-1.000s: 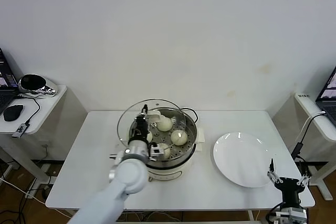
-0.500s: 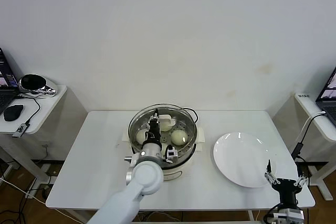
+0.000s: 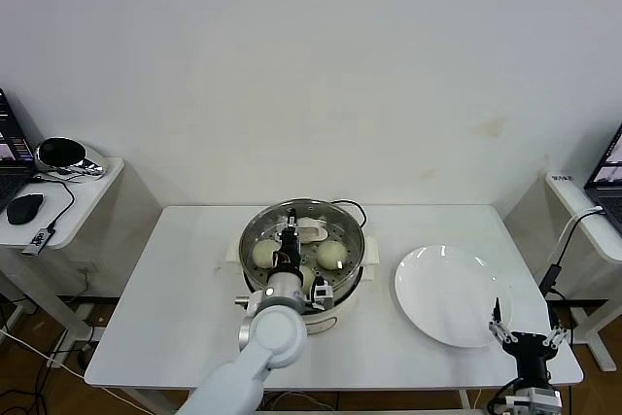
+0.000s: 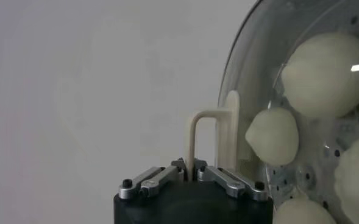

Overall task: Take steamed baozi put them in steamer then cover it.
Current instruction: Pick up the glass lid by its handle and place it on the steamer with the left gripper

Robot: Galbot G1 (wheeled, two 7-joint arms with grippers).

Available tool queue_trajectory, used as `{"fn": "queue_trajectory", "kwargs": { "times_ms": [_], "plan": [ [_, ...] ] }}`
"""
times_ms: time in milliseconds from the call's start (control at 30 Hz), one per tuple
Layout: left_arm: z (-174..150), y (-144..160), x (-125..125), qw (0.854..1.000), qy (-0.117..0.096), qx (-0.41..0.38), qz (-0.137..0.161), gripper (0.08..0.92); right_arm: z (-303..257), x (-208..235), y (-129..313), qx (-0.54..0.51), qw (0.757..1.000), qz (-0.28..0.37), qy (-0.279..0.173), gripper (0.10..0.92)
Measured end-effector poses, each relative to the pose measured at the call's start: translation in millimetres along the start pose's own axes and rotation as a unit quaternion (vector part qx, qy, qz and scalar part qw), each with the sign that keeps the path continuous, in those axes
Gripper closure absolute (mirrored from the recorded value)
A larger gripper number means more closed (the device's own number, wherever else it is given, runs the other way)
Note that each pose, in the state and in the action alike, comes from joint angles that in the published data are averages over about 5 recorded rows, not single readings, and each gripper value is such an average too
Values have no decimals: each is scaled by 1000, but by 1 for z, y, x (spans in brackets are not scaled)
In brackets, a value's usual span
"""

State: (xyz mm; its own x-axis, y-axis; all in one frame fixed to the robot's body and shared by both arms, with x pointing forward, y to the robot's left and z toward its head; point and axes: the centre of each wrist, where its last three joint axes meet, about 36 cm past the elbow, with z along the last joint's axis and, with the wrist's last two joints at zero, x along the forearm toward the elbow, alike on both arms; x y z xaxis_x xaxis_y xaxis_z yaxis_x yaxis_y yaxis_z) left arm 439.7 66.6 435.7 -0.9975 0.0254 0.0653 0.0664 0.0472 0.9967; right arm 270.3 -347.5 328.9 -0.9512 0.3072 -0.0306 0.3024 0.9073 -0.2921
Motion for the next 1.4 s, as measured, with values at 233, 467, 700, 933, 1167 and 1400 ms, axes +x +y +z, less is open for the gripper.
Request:
{"fn": "queue_trajectory", "kwargs": {
  "times_ms": [233, 467, 700, 933, 1167, 1400],
  "plan": [
    [-3, -2, 3, 1000, -1, 0, 0, 851, 0, 0, 1, 0, 1000, -1, 0, 200],
    [-4, -7, 4, 1000, -1, -3, 4, 851, 0, 0, 2, -1, 1000, -3, -1, 200],
    [-7, -7, 4, 1000, -3, 6, 5, 810, 0, 0, 1, 0, 1000, -4, -1, 200],
    [-4, -4, 10, 1000, -6, 15, 5, 613, 0, 0, 2, -1, 1000, -6, -1, 200],
    [10, 4, 33, 1000, -15, 26, -5, 405, 0, 1, 1, 1, 1000, -6, 0, 200],
    [41, 20, 85, 996, -38, 76, -19, 216, 1, 1, 4, -1, 1000, -10, 1, 200]
  ]
}}
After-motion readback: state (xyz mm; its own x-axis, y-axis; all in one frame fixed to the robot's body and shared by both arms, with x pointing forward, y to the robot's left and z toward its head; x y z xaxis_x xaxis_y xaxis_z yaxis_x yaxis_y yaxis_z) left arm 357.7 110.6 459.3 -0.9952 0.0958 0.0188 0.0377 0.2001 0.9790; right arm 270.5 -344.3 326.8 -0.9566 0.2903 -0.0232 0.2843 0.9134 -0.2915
